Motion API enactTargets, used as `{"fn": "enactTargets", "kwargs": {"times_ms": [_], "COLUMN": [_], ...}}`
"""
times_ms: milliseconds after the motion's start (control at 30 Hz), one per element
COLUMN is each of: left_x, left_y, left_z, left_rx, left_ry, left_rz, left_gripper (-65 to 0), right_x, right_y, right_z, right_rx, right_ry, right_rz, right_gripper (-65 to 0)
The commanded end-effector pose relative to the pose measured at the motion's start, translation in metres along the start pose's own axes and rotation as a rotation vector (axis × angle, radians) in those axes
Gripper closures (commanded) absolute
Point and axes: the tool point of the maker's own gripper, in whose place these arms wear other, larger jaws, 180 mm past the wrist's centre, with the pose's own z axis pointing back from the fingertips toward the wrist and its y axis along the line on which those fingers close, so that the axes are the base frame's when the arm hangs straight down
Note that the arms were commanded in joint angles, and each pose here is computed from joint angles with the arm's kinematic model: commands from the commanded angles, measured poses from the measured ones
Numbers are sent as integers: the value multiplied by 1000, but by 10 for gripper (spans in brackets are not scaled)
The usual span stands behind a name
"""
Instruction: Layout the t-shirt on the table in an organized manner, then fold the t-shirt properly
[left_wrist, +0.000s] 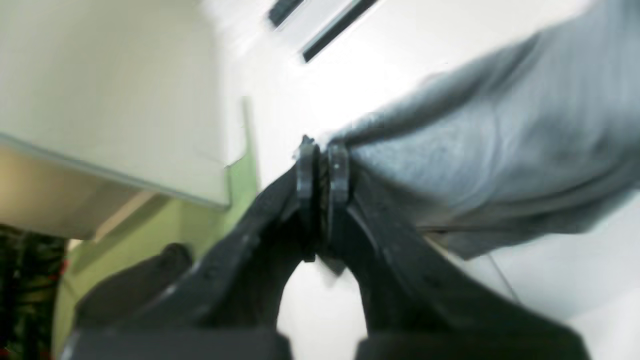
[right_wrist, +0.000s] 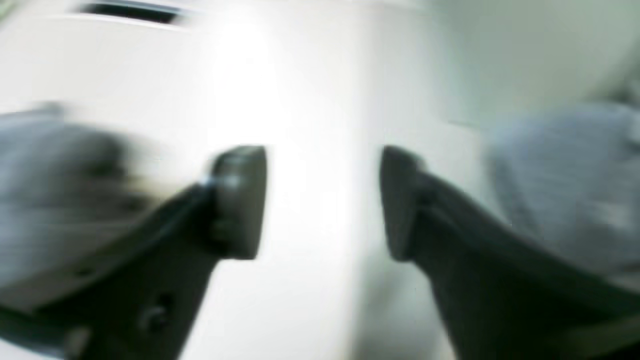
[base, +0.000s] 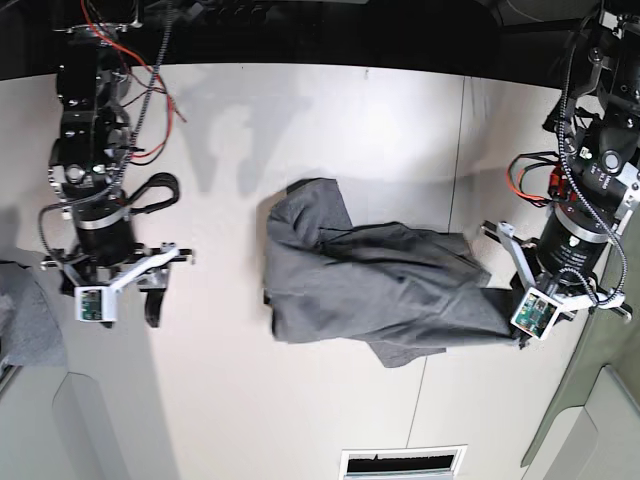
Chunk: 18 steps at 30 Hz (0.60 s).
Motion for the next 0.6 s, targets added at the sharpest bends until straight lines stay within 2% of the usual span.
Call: {"fn": "enactTargets", "kwargs": {"times_ms": [0, 100, 233, 367, 567], "left_x": [16, 9, 1, 0, -6], "left_y": [6, 15, 19, 21, 19], "left_z": [2, 1, 1, 2, 2], "left_rx": [20, 74, 102, 111, 105], "left_ry": [-60, -28, 7, 9, 36], "left_rz": [-17, -20, 3, -9, -7], "left_gripper": [0, 0, 0, 0, 0], "right_x": [26, 27, 1, -33, -96], "right_y": [5, -8, -5, 19, 74], "right_z": [-2, 1, 4, 8, 16], "right_rx": [12, -39, -24, 91, 304], "right_ry": [-73, -34, 122, 206, 332], "right_rz": [-32, -69, -94, -132, -171], "right_gripper": [-401, -401, -401, -401, -401]}}
